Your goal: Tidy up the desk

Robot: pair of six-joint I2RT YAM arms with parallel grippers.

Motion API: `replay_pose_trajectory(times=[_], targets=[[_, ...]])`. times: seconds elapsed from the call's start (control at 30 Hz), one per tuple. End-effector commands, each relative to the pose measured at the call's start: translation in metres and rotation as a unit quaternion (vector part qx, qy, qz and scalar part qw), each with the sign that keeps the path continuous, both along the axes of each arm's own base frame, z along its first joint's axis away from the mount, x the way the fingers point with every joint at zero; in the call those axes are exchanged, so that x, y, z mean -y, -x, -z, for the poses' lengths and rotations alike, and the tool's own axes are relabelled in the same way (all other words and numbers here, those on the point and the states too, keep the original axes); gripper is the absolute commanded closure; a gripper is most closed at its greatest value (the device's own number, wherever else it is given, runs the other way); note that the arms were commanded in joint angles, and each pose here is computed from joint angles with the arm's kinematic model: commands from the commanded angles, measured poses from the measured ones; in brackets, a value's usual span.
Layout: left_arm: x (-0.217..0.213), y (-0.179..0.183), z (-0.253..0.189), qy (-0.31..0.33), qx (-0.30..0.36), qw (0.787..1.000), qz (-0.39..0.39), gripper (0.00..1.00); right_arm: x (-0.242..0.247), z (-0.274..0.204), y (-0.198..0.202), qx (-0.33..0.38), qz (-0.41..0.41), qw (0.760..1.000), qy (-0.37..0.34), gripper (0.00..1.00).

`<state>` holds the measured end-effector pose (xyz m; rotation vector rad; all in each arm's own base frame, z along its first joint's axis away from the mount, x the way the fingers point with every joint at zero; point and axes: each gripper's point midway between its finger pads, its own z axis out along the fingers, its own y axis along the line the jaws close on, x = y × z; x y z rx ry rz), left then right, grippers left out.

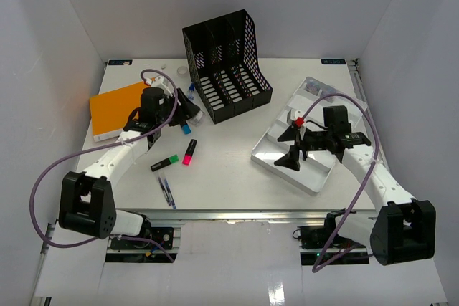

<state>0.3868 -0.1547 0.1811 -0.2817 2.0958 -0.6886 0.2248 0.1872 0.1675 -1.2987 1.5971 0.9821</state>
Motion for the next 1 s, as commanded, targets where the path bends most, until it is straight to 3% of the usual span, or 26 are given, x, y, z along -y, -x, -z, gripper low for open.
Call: replay_pose_trajectory(times=[0.0,0.1,0.3,0.47,0.67,0.97], targets=[[0.066,0.063,-0.002,0.157,-0.075,0.965,0.198,0.85,-0.019,-0.019,-0.007,0.048,0.002,0.999,0.005,0.02],[0.083,0.078,-0.014,0.205,-0.071,0.942,0.256,0.87,-0.035,-0.047,-0.002,0.020,-0.013,0.999,-0.046,0.03],[0.106,0.104,-0.033,0.279,-0.087,0.905,0.308,0.87,-0.076,-0.086,0.009,0.095,-0.023,0.989,-0.112,0.10],[0.117,0.112,-0.040,0.345,-0.106,0.884,0.298,0.88,-0.095,-0.099,-0.016,-0.061,0.082,0.982,-0.157,0.09],[0.130,0.104,-0.043,0.365,-0.084,0.880,0.293,0.88,-0.109,-0.113,-0.019,-0.216,0.103,0.952,-0.190,0.10],[0.152,0.096,-0.054,0.374,-0.073,0.871,0.308,0.88,-0.112,-0.094,-0.028,-0.239,0.136,0.944,-0.182,0.10]])
